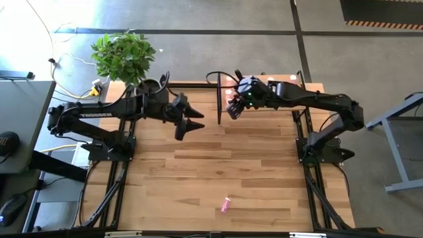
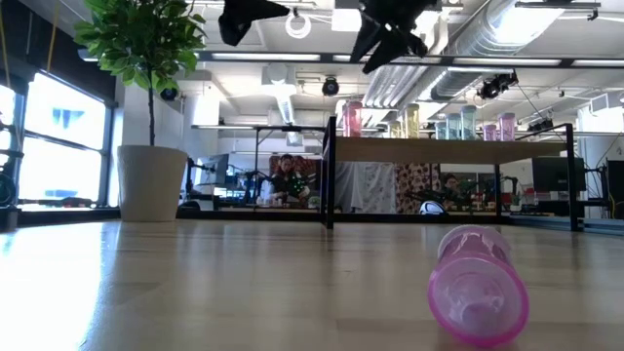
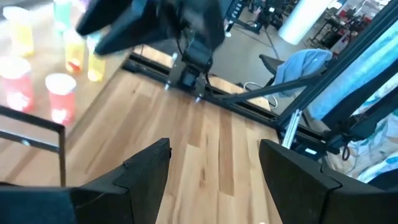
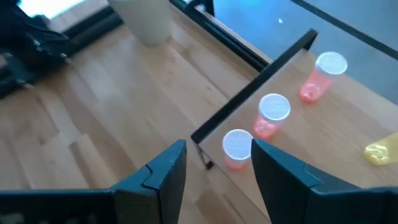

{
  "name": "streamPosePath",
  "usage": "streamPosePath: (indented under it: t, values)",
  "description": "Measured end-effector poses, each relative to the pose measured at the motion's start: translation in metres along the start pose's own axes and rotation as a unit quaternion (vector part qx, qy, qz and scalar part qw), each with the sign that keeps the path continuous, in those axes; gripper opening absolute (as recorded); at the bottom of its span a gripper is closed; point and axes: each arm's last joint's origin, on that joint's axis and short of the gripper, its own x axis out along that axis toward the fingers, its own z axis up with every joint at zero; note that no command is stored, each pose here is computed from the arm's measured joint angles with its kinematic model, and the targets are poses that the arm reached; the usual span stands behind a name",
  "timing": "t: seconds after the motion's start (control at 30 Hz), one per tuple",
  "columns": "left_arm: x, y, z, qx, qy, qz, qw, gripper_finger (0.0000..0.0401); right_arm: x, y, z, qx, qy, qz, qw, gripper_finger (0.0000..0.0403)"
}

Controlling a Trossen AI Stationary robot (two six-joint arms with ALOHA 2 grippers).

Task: Pick and place medicine bottles onto shelf by color
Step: Put the purple pill bottle on the shelf aligned with the other purple pill bottles

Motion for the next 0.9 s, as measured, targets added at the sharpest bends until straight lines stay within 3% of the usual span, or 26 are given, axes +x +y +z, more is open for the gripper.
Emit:
streamPosePath:
  t: [0.27,0.63,0.9]
  values:
    - [0.004,-0.032,-0.012,-0.017,0.000,-0.011,1.000,0.0236,-0.043,0.010,0.001,-0.003,-0.059,0.053,0.997,0.0172]
    - [0.000,-0.080,-0.032,-0.071,-0.031,0.027,0.997,0.0236,-0.097,0.024,-0.006,-0.057,-0.129,0.121,0.983,0.0172]
    - [-0.017,-0.118,-0.005,-0.080,-0.096,0.019,0.992,0.0236,-0.113,0.024,-0.017,-0.081,-0.110,0.133,0.982,0.0172]
